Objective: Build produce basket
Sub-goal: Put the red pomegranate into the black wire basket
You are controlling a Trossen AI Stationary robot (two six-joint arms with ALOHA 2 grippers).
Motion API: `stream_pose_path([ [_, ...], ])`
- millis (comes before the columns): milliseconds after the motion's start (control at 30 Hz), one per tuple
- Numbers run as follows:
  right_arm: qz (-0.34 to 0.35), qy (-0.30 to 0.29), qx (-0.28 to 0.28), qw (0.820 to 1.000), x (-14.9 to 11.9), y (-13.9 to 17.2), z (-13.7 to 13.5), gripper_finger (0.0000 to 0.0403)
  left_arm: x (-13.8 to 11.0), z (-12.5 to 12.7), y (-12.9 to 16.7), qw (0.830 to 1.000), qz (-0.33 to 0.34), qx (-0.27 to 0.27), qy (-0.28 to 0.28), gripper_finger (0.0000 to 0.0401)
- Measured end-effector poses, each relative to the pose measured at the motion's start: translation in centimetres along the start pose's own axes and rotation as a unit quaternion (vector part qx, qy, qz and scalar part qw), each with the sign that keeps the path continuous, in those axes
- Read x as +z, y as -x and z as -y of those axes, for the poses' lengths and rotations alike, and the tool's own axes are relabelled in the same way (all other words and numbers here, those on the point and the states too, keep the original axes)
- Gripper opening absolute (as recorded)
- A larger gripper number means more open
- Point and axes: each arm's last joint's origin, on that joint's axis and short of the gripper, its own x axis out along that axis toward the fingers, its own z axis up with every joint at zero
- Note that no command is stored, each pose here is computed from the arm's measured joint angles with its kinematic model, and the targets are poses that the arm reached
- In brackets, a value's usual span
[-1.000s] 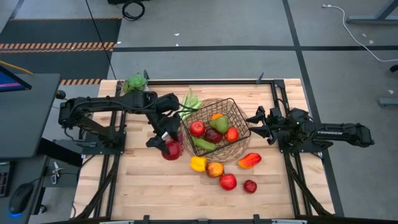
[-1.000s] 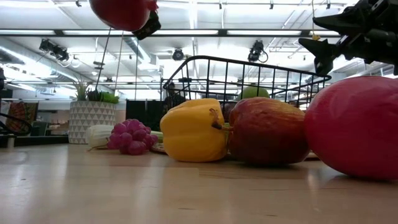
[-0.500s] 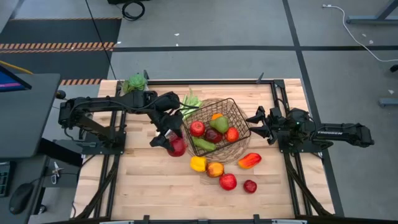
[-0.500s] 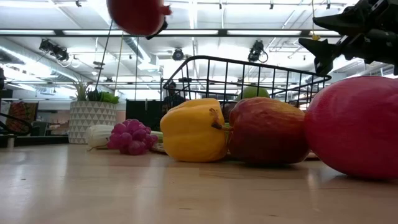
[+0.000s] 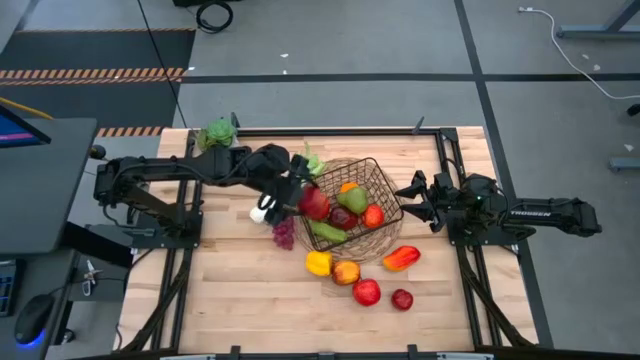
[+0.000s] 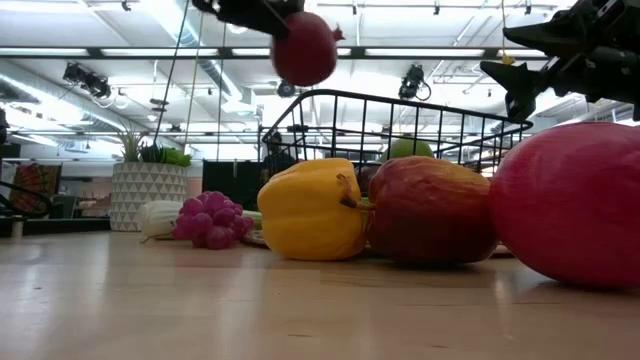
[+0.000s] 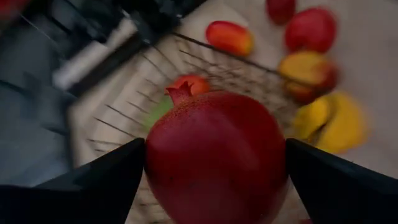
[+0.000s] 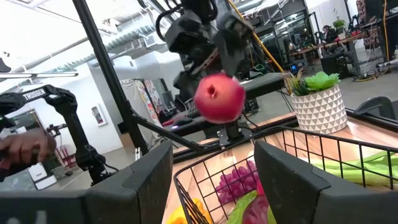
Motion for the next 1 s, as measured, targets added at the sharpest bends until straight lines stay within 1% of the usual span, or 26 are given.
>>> stream_pose_path([
  [100,0.0,0.0,0.0,1.0,0.0,0.0,0.0,0.0231,0.5,0.0,0.0,0.995,-0.003,0.033,-0.093,0.0378],
  [167,0.0,0.0,0.0,1.0,0.0,0.0,0.0,0.0231,0.8,-0.1,-0.1,0.985,0.003,0.045,-0.168,0.038],
  [200,0.0,0.0,0.0,1.0,0.0,0.0,0.0,0.0231,1.0,-0.1,-0.1,0.977,0.006,0.049,-0.209,0.038],
  [267,0.0,0.0,0.0,1.0,0.0,0.0,0.0,0.0231,1.3,0.0,-0.1,0.955,0.01,0.057,-0.292,0.0381],
  [333,0.0,0.0,0.0,1.0,0.0,0.0,0.0,0.0231,1.6,0.0,-0.1,0.927,0.013,0.064,-0.369,0.0381],
  [433,0.0,0.0,0.0,1.0,0.0,0.0,0.0,0.0231,1.9,0.2,-0.1,0.885,0.013,0.069,-0.46,0.0382],
  [533,0.0,0.0,0.0,1.0,0.0,0.0,0.0,0.0231,2.1,0.2,-0.1,0.849,0.014,0.077,-0.523,0.0382],
  [767,0.0,0.0,0.0,1.0,0.0,0.0,0.0,0.0231,2.5,0.1,0.0,0.786,0.012,0.095,-0.611,0.0382],
  [933,0.0,0.0,0.0,1.0,0.0,0.0,0.0,0.0231,2.5,0.1,0.0,0.721,0.002,0.097,-0.686,0.0382],
  [1000,0.0,0.0,0.0,1.0,0.0,0.0,0.0,0.0231,2.5,0.1,0.0,0.701,0.0,0.097,-0.707,0.0382],
])
